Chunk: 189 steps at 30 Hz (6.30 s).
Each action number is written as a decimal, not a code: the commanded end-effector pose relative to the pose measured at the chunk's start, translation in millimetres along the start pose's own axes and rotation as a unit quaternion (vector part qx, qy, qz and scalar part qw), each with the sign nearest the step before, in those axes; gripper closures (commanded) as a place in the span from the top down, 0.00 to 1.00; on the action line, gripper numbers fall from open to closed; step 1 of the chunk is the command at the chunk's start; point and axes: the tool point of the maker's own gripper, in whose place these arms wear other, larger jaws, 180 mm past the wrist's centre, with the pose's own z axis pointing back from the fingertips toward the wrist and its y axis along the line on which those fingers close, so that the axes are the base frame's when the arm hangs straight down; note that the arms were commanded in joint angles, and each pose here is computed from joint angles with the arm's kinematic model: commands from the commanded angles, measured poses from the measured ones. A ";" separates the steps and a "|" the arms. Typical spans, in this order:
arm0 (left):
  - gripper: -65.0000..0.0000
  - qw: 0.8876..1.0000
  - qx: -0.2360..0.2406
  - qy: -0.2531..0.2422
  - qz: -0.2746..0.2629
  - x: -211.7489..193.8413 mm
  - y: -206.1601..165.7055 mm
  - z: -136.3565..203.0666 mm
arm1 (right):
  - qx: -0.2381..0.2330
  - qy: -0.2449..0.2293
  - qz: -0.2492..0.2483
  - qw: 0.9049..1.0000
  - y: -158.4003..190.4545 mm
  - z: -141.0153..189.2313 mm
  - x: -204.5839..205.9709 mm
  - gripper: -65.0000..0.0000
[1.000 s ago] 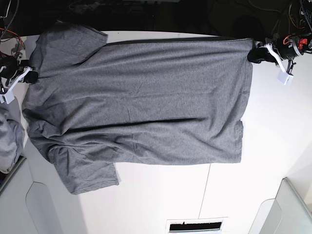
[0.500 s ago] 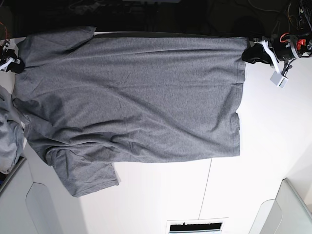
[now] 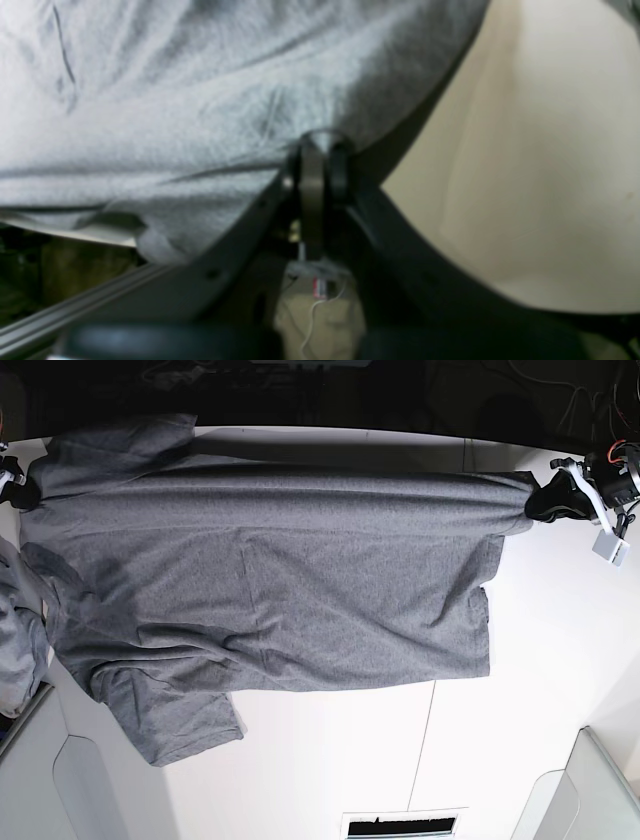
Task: Layout the t-shirt on the table in an organized manner, then fold the t-shirt properly
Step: 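Lift the grasped edge with both grippers and fold it over the shirt, then lower the folded edge onto the shirt and open both grippers, then regrasp the folded edge with both grippers and pull it straight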
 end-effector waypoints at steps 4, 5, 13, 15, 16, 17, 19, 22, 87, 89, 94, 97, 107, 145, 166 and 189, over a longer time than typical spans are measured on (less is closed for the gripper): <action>0.00 1.000 0.006 -0.025 -0.016 16.6 2.5 6.1 | 0.000 -0.056 0.036 0.998 9.4 11.4 43.2 0.00; 0.00 0.999 0.010 -0.031 -0.020 19.5 4.1 6.0 | 0.001 -0.063 0.039 0.997 10.4 11.3 49.6 0.00; 0.00 0.994 0.046 -0.075 -0.065 55.2 18.4 3.4 | 0.000 -0.115 0.059 0.992 20.3 6.3 90.9 0.00; 0.00 0.993 0.051 -0.087 -0.066 65.8 23.3 2.5 | 0.005 -0.111 0.068 0.992 26.5 -1.0 95.9 0.00; 0.00 0.992 0.054 -0.092 -0.064 70.5 27.0 1.9 | 0.008 -0.110 0.073 0.991 30.1 -5.7 99.5 0.00; 0.00 0.992 0.056 -0.097 -0.060 75.0 30.5 0.8 | 0.009 -0.108 0.080 0.991 33.3 -10.8 102.8 0.00; 0.00 0.992 0.057 -0.098 -0.055 79.8 36.1 -4.8 | 0.008 -0.106 0.092 0.990 38.3 -21.1 107.8 0.00; 0.00 0.994 0.055 -0.078 -0.055 75.3 40.4 -22.6 | 0.007 -0.107 0.105 0.989 43.4 -35.9 115.0 0.00; 0.23 0.994 0.029 -0.079 -0.070 99.5 32.0 -59.6 | 0.110 -0.146 -0.005 0.983 117.9 -49.0 43.2 0.00; 0.23 0.993 0.029 -0.087 -0.074 109.2 31.4 -59.0 | 0.106 -0.159 0.008 0.982 120.7 -49.6 61.3 0.00; 0.23 0.992 0.029 -0.095 -0.077 117.1 30.7 -58.5 | 0.104 -0.196 0.037 0.974 130.2 -46.9 107.2 0.00; 0.23 0.990 0.035 -0.102 -0.086 122.7 32.3 -57.8 | 0.094 -0.208 0.055 0.972 133.8 -50.1 133.0 0.00; 0.23 0.989 0.054 -0.088 -0.108 124.3 38.6 -58.2 | 0.108 -0.156 0.069 0.979 153.0 -102.6 137.3 0.33; 0.57 0.999 0.016 -0.033 -0.002 57.2 40.5 -62.6 | -0.091 -0.179 -0.051 0.978 -9.9 -6.6 68.8 0.48; 0.63 0.998 0.023 -0.054 0.000 48.5 30.1 -94.8 | -0.050 -0.168 -0.101 0.979 1.2 -56.8 65.1 0.61; 0.00 0.996 0.060 -0.004 -0.072 40.0 48.9 -55.8 | -0.012 -0.110 -0.084 0.990 20.3 -59.3 27.8 0.00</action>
